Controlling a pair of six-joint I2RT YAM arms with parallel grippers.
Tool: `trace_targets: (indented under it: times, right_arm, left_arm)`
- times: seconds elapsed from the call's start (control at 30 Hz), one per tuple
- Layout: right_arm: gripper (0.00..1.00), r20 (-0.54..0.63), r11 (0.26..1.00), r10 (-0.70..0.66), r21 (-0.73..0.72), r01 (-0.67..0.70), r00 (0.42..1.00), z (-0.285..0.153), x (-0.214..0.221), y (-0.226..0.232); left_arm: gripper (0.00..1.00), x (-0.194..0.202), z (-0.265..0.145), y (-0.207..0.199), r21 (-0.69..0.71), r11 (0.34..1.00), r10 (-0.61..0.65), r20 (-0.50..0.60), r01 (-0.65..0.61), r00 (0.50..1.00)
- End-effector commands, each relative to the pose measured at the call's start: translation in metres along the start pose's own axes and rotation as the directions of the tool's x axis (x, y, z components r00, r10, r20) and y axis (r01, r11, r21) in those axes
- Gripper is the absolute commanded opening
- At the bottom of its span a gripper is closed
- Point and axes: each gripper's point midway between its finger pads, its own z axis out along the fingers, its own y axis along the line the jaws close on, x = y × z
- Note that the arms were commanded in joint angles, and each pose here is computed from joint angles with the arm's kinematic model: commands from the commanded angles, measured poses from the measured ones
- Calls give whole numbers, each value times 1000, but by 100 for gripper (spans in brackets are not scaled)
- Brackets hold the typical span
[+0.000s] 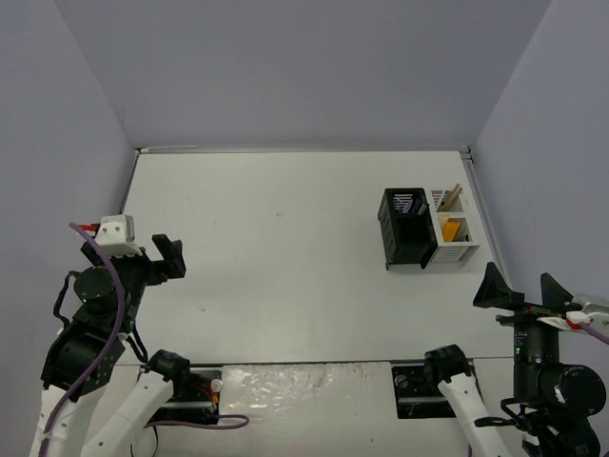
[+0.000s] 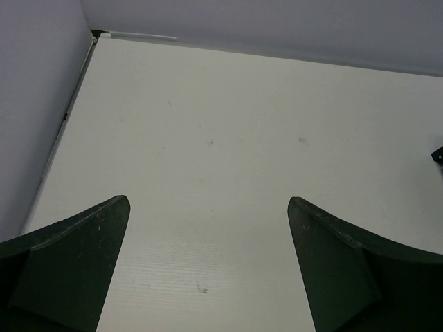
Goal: Organize the makeup
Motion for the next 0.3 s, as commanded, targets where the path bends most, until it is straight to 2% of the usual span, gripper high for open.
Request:
trace_targets:
  times: [0.0,0.27]
  right_arm:
    - [100,12,1000,-12,-21,12,1000,13,-7,9]
    - [100,3,999,-26,-31,26,1000,17,-8,12]
  left_arm:
    - [97,-21,18,-14,35,998,-48,63,45,997]
    - [97,-16,37,-23,48,998,-47,44,45,998]
